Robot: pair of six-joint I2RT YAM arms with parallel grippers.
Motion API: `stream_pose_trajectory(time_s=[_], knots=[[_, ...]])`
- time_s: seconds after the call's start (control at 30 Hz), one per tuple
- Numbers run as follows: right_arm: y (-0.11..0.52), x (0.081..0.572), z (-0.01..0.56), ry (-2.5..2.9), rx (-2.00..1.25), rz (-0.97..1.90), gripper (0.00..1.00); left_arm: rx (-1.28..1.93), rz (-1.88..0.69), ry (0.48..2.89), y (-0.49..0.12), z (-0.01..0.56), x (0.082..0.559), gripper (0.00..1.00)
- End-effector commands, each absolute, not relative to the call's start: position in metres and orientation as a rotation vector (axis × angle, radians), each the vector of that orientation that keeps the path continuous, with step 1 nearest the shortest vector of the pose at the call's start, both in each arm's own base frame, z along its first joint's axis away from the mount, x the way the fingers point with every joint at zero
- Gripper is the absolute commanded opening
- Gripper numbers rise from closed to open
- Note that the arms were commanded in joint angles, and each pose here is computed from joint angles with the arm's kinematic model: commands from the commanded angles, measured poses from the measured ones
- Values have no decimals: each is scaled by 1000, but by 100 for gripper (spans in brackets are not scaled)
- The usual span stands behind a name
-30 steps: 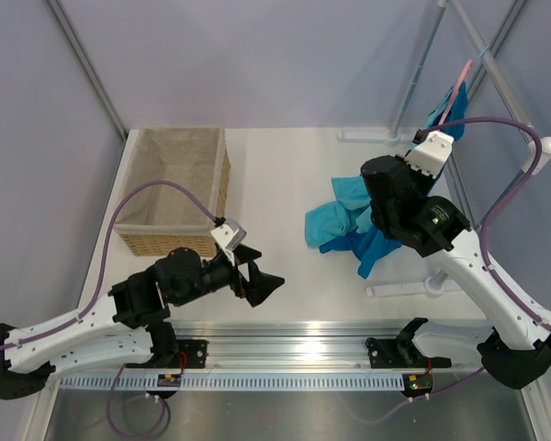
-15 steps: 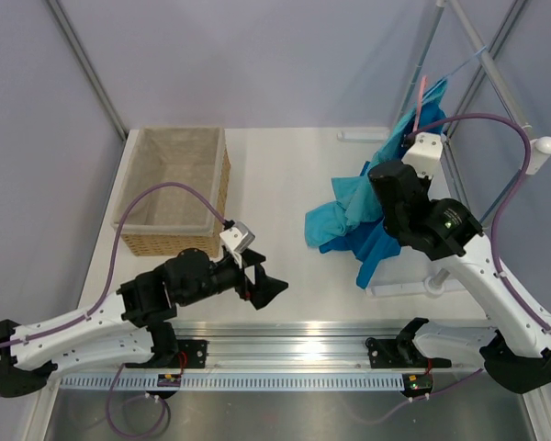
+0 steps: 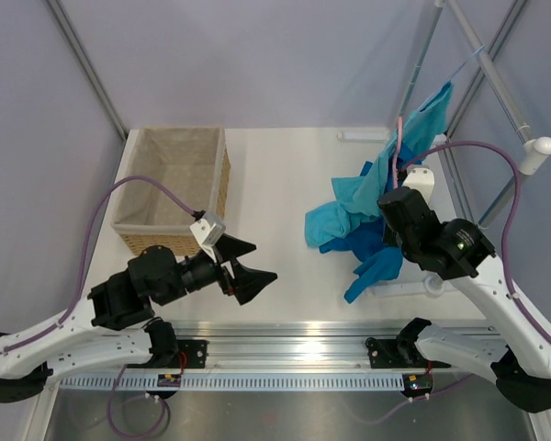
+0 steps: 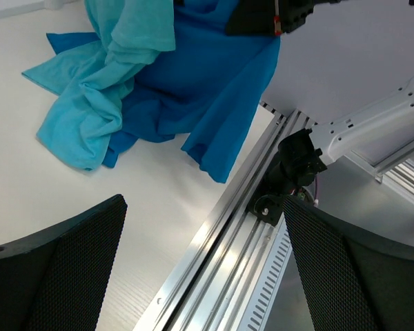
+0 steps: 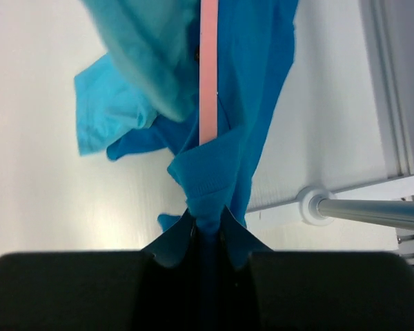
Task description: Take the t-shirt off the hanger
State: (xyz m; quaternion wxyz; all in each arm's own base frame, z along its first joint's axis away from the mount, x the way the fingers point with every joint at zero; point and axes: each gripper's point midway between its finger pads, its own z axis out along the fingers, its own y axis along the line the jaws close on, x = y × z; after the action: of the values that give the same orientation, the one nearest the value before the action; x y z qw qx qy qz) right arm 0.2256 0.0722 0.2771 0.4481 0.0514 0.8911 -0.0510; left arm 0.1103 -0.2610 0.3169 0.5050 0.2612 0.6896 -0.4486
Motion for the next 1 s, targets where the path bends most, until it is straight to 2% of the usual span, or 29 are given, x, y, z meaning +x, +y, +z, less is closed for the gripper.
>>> stream_pose_trajectory(time_s=[0.0, 0.23, 0.37, 0.5, 0.7, 0.97], knots=[[103, 200, 270, 2292, -82, 130, 0, 608, -1099, 1609, -254, 344, 109, 99], [117, 160, 287, 2293, -259, 377, 0, 570, -1109, 1596, -244, 359, 107, 99], [103, 152, 287, 2320, -249, 326, 0, 566, -1103, 1601, -241, 356, 107, 99], [66, 165, 299, 2270, 14, 118, 0, 548, -1070, 1622, -238, 350, 112, 99], [30, 172, 319, 2116, 425, 32, 0, 563, -1081, 1648, -244, 343, 110, 99], [-11, 170, 363, 1846, 673, 33, 0, 565, -1083, 1654, -246, 342, 110, 99]])
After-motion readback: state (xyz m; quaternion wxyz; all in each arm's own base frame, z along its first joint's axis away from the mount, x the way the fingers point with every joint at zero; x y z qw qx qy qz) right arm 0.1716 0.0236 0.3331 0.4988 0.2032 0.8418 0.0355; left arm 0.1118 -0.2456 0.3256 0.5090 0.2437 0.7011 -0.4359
